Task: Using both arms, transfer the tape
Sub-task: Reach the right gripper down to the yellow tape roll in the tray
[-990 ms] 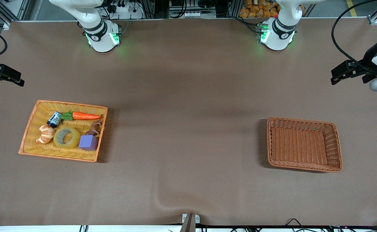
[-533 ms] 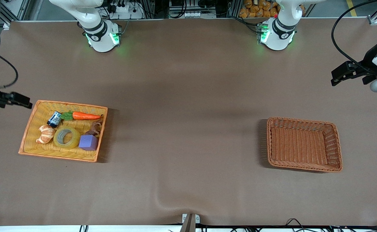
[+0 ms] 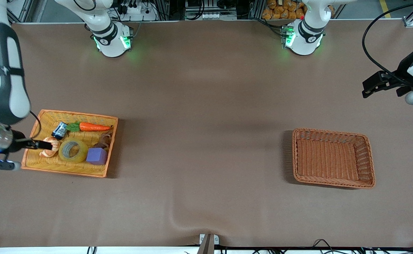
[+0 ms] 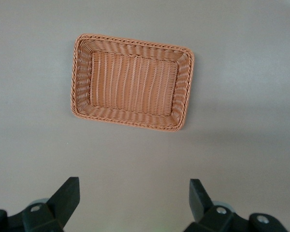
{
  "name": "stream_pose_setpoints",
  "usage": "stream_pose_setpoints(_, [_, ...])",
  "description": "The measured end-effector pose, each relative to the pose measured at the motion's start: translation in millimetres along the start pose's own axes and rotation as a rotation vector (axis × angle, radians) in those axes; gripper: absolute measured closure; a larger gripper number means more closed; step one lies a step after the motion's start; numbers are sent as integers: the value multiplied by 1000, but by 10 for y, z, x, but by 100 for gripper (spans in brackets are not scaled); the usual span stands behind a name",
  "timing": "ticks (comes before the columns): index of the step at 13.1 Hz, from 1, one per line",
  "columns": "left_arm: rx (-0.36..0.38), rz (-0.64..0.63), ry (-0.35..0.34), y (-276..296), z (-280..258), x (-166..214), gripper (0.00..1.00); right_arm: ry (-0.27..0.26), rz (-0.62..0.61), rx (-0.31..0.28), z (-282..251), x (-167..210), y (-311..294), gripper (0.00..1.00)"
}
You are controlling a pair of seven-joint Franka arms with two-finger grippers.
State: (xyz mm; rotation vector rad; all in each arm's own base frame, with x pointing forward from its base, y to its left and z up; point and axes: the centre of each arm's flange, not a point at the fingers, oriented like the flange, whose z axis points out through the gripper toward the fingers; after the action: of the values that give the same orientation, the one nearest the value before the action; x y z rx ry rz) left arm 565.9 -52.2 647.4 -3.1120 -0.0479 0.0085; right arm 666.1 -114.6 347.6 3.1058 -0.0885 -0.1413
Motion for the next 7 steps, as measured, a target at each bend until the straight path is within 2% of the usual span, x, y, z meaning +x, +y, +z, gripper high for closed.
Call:
stream_pose_setpoints(2, [0, 0, -1, 0, 7, 5, 0, -12, -42, 0, 372, 91, -6, 0])
stream_pose_setpoints(5, [0, 0, -4, 2, 31, 20, 0, -35, -60, 2, 604, 114, -9, 0])
stream_pose_setpoints(7, [-1, 0, -1, 3, 38, 32, 0, -15, -65, -1, 736, 163, -10, 0])
